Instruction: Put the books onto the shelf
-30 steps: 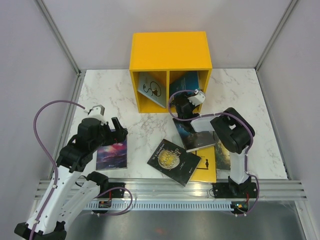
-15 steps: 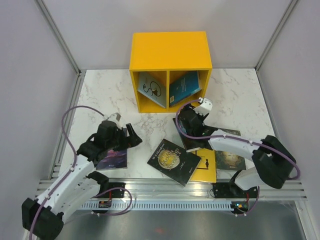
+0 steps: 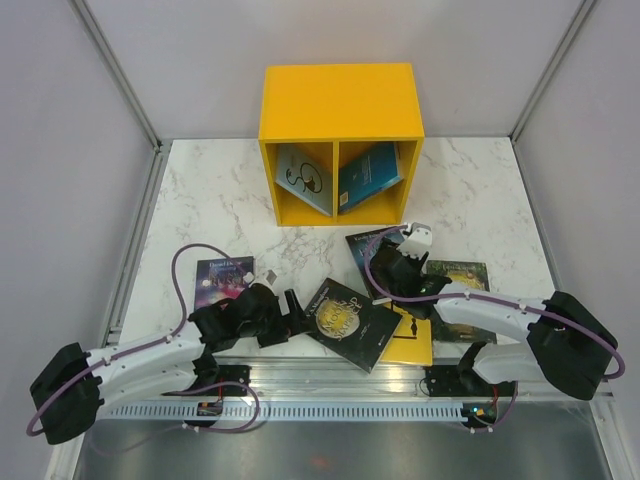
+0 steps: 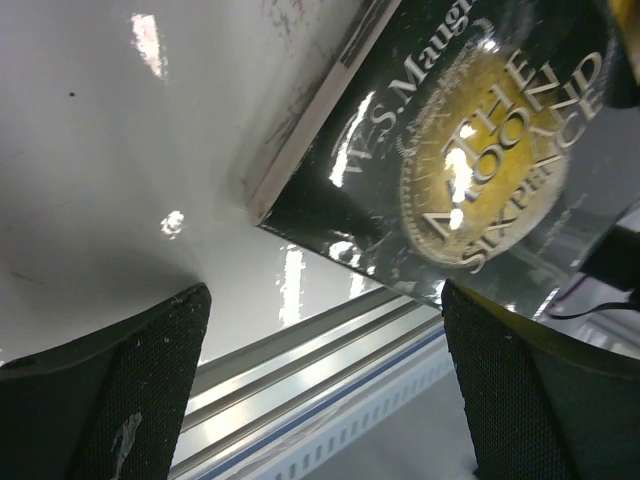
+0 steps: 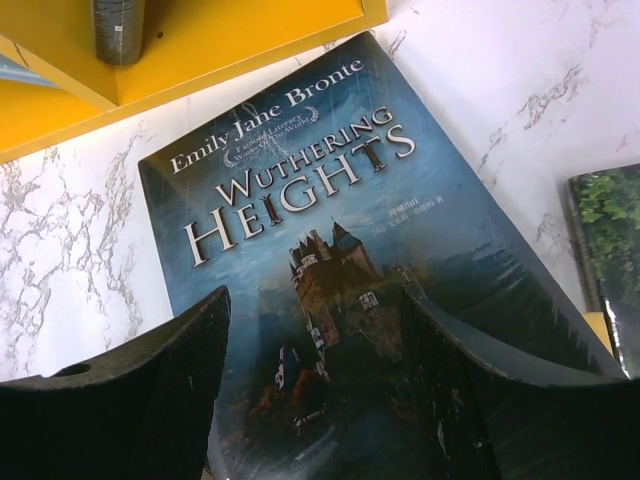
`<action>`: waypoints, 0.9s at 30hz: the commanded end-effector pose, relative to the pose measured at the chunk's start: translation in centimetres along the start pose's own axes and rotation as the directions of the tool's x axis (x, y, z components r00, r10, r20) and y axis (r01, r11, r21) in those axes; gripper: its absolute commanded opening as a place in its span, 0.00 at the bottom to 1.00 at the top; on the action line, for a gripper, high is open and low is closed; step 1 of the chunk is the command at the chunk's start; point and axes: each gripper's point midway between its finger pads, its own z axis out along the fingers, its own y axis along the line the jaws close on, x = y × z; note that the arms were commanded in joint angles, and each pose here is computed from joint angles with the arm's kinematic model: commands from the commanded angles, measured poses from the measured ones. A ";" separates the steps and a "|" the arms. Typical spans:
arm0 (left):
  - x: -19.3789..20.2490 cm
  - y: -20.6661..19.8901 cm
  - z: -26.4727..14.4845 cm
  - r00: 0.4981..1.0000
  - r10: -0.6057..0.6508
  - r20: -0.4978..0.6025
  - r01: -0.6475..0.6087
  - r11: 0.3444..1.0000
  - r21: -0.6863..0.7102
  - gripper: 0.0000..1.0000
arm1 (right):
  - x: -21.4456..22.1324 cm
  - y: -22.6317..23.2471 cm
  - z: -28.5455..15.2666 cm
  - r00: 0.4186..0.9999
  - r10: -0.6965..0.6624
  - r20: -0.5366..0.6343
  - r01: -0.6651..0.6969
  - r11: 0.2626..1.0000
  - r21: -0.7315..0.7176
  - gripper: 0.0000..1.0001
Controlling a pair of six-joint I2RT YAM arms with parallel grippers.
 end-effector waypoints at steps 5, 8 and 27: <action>-0.8 -0.9 2.2 0.984 -0.167 0.070 0.161 0.984 0.076 1.00 | 3.6 -0.7 0.2 0.994 -0.013 -0.107 0.013 1.000 0.000 0.71; -2.1 -2.5 2.6 0.980 -0.168 0.108 0.154 0.980 0.122 1.00 | 4.8 -1.0 0.3 0.990 -0.006 -0.138 0.006 1.000 0.002 0.71; -2.9 -4.0 6.0 0.985 -0.166 0.051 0.156 0.976 0.154 1.00 | 11.8 -2.3 -1.7 0.967 0.003 -0.253 -0.010 1.000 -0.027 0.68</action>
